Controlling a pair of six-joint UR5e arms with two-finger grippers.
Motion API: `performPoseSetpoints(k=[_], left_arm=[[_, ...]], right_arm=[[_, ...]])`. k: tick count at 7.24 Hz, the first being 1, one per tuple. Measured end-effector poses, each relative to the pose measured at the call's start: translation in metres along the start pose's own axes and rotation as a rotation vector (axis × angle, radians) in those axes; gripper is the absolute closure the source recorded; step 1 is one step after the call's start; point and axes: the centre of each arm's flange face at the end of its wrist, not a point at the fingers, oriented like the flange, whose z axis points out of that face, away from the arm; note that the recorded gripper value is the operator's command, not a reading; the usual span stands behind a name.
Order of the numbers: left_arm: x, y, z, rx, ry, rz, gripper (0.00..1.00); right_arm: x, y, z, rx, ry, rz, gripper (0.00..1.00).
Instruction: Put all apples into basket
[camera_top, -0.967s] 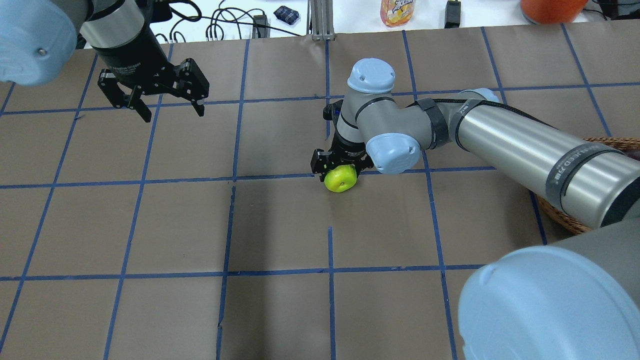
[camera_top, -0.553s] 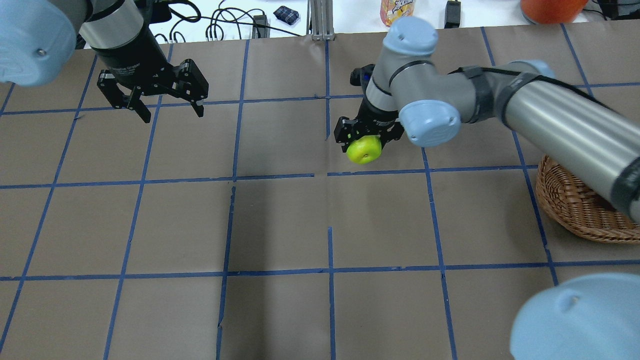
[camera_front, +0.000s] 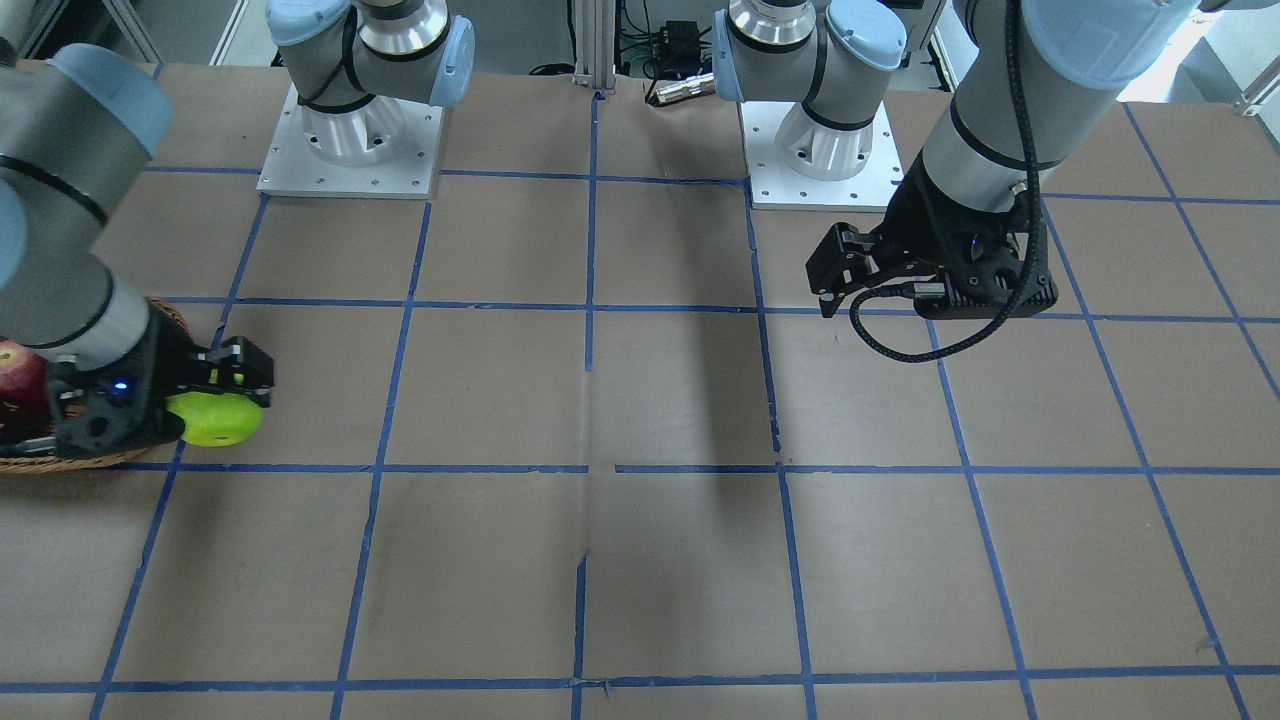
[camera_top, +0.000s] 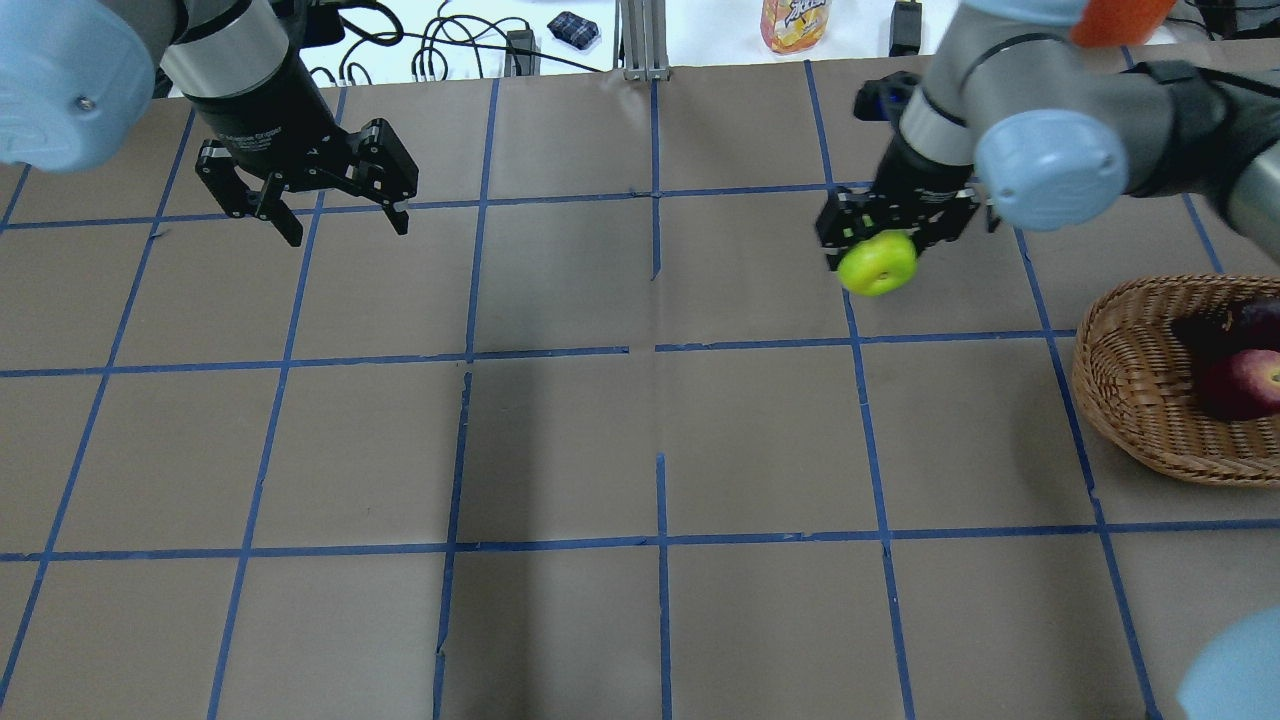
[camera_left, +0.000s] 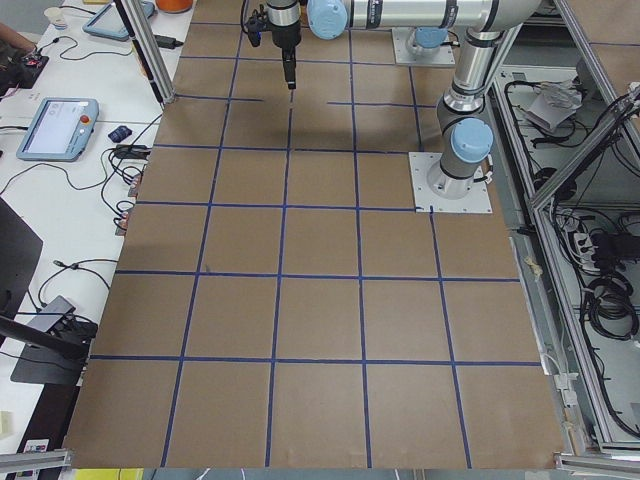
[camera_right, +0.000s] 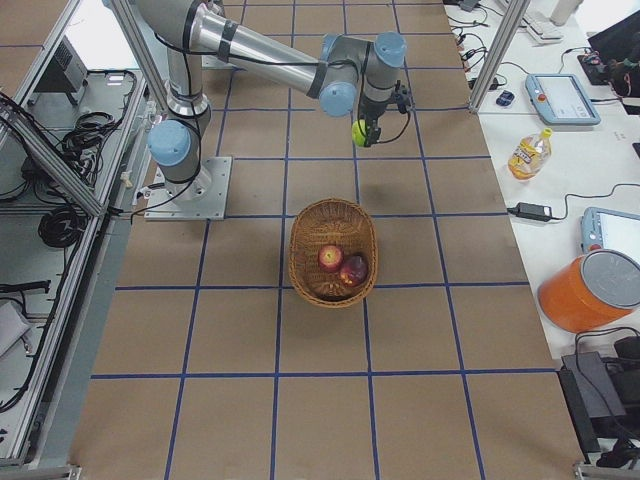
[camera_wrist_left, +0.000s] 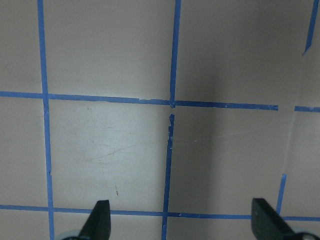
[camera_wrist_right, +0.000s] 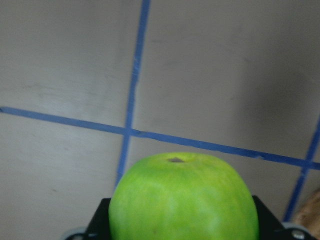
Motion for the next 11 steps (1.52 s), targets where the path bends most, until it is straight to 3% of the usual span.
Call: performPoseSetpoints(k=[1,2,3,5,6,7,9,11], left_arm=[[0.0,0.001,-0.001,0.001,-0.001,0.0,0.0],[0.0,0.001,-0.001,0.001,-0.001,0.0,0.0],[0.0,0.0,0.0,0.001,-0.001,0.0,0.0],[0.0,0.0,0.0,0.0,-0.003,0.0,0.0],[-0.001,0.0,0.0,0.0,-0.003,0.0,0.0],[-0.001,0.001,0.0,0.0,-0.004,0.0,0.0],[-0.001,0.001,-0.001,-0.001,-0.004,0.0,0.0],[-0.001,0.001,-0.001,-0.001,-0.004,0.0,0.0]], right_arm=[[0.06,0.031,0.009,-0.008,-0.013,-0.065,0.42],[0.114,0.067,0.025,-0.001,-0.032,-0.113,0.11],[0.145,0.097,0.044,0.015,-0.04,-0.139,0.0],[0.162,0.117,0.06,0.045,-0.017,-0.205,0.0],[0.165,0.117,0.05,0.058,0.004,-0.239,0.0],[0.161,0.115,0.025,0.063,0.012,-0.26,0.0],[0.135,0.118,-0.051,0.034,-0.029,-0.283,0.0],[0.112,0.133,-0.122,-0.016,-0.085,-0.244,0.0]])
